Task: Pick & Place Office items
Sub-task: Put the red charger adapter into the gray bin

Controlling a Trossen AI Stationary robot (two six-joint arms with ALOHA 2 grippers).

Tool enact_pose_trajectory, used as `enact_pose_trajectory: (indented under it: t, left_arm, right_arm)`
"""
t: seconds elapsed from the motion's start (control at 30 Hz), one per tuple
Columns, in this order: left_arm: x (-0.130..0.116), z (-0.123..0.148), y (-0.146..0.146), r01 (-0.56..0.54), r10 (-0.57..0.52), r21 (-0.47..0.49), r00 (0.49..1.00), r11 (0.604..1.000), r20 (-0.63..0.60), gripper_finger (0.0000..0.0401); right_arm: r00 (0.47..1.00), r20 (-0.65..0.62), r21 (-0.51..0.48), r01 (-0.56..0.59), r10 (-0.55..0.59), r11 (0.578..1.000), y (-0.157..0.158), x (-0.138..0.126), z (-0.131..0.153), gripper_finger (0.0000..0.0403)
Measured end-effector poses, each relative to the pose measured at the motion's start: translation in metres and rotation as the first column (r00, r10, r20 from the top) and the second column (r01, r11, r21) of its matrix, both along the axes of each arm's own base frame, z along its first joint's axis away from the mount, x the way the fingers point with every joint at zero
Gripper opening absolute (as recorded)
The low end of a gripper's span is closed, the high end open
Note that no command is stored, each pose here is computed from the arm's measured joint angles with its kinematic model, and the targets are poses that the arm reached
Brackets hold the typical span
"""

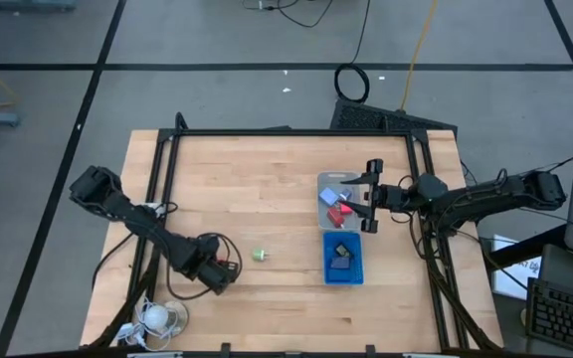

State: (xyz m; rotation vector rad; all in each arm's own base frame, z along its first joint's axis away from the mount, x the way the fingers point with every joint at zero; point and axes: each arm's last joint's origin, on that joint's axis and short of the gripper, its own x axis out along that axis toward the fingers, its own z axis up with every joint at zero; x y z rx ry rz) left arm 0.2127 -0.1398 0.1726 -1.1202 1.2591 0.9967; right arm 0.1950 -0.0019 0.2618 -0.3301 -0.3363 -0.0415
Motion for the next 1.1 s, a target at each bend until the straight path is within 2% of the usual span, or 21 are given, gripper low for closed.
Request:
enact_pose_trajectory:
  t: [0.13, 0.33, 0.57, 0.63, 0.73, 0.83, 1.0, 1.1]
  left_arm:
    - [0.004, 0.000, -0.001, -0.017, 0.016, 0.018, 0.998, 1.000, 0.056, 0.0233]
    - [0.007, -0.004, -0.001, -0.022, 0.021, 0.024, 0.999, 0.999, 0.038, 0.0223]
    - [0.007, -0.006, -0.002, 0.001, -0.001, 0.017, 1.000, 1.000, 0.023, 0.0245]
    - [0.006, -0.006, -0.002, 0.039, -0.039, 0.002, 0.999, 0.999, 0.010, 0.0255]
    - [0.006, -0.007, -0.002, 0.160, -0.160, -0.014, 0.987, 0.987, -0.003, 0.0268]
    - [0.005, -0.007, -0.002, 0.161, -0.161, -0.017, 0.987, 0.987, -0.010, 0.0272]
    - [0.005, -0.006, 0.006, 0.155, -0.166, -0.121, 0.982, 0.981, -0.087, 0.0267]
    - [0.004, -0.006, 0.013, 0.136, -0.157, -0.148, 0.978, 0.980, -0.140, 0.0259]
  right_arm:
    - [1.000, 0.000, 0.000, 0.000, 0.000, 1.000, 0.000, 0.000, 0.000, 0.0201]
    - [1.000, -0.001, 0.000, 0.000, 0.000, 1.000, 0.000, 0.000, 0.000, 0.0201]
    - [1.000, -0.001, 0.000, 0.000, 0.000, 1.000, 0.000, 0.000, 0.000, 0.0201]
    - [1.000, -0.002, 0.000, 0.000, 0.000, 1.000, 0.000, 0.000, 0.000, 0.0201]
    - [1.000, -0.001, 0.000, 0.000, 0.000, 1.000, 0.000, 0.000, 0.000, 0.0201]
    - [1.000, -0.002, 0.000, 0.000, 0.000, 1.000, 0.000, 0.000, 0.000, 0.0201]
    - [1.000, -0.001, 0.000, -0.001, 0.001, 1.000, 0.000, 0.000, 0.000, 0.0201]
    - [1.000, -0.001, 0.000, -0.001, 0.001, 1.000, 0.000, 0.000, 0.000, 0.0201]
